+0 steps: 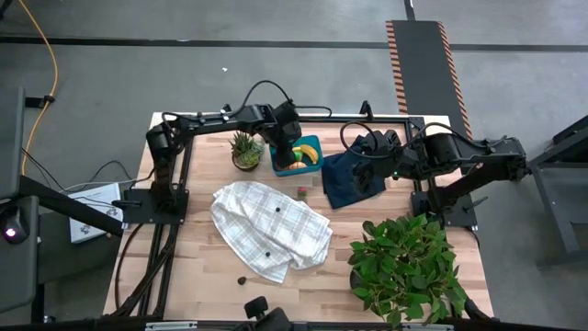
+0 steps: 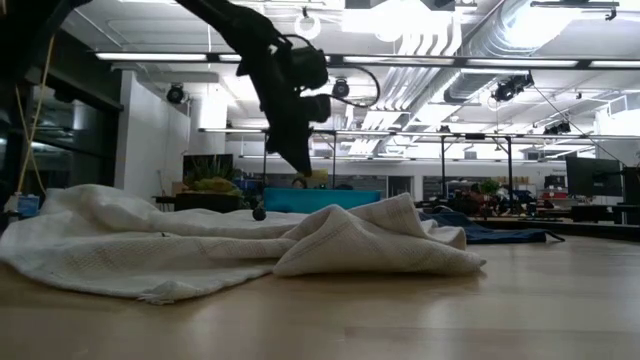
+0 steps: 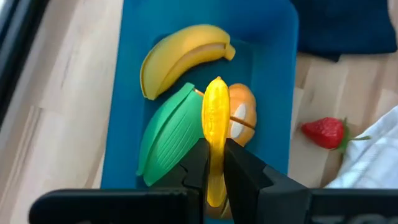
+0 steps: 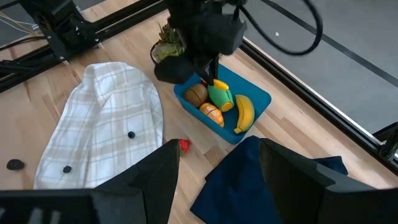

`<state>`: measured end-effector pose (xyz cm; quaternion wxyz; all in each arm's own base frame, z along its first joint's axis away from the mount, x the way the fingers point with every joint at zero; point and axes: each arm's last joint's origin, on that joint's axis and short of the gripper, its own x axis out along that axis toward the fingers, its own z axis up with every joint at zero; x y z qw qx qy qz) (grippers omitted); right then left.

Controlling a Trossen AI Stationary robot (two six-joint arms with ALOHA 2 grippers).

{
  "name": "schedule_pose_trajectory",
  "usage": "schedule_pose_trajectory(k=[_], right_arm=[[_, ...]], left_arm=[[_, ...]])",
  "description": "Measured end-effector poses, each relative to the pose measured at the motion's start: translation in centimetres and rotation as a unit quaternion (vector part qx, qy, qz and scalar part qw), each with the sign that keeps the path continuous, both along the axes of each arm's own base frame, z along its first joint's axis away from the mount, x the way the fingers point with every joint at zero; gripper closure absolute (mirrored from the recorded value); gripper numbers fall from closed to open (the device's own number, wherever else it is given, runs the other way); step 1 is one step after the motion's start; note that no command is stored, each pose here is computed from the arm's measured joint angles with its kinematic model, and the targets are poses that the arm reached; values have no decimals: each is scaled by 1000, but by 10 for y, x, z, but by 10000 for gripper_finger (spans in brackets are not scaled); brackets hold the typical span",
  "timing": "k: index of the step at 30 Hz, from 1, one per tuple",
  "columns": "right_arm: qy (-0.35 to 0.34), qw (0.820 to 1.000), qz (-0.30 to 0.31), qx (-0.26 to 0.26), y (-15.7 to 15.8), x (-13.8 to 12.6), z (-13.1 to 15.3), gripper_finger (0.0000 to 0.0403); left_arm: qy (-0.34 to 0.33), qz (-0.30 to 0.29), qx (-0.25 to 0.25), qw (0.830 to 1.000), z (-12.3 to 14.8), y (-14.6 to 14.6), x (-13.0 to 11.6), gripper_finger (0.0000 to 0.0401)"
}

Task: Pick and placing Produce into tupperware
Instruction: Put the yellow corn into the blue bin, then put the blackberry into the blue bin

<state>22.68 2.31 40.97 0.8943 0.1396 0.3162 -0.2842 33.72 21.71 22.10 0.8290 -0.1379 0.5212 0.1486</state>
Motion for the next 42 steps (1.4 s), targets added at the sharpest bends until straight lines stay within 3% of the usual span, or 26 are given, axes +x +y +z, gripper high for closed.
schedule_pose_trajectory(k=[10,22,34,42], right_arm=[[-4,1000,-6,6,0,0,0,190],[-4,1000,-6,6,0,0,0,190],[-4,1000,-7,7,0,0,0,190],[-4,1000,-7,7,0,0,0,190]], left_arm=[[28,-3,-17,999,-26,4,6,368],[17,-11,-12,1000,-25,5,8,366],[16,-12,-21,1000,-25,4,7,293],[35,-14,-37,999,-13,-3,-2,303]])
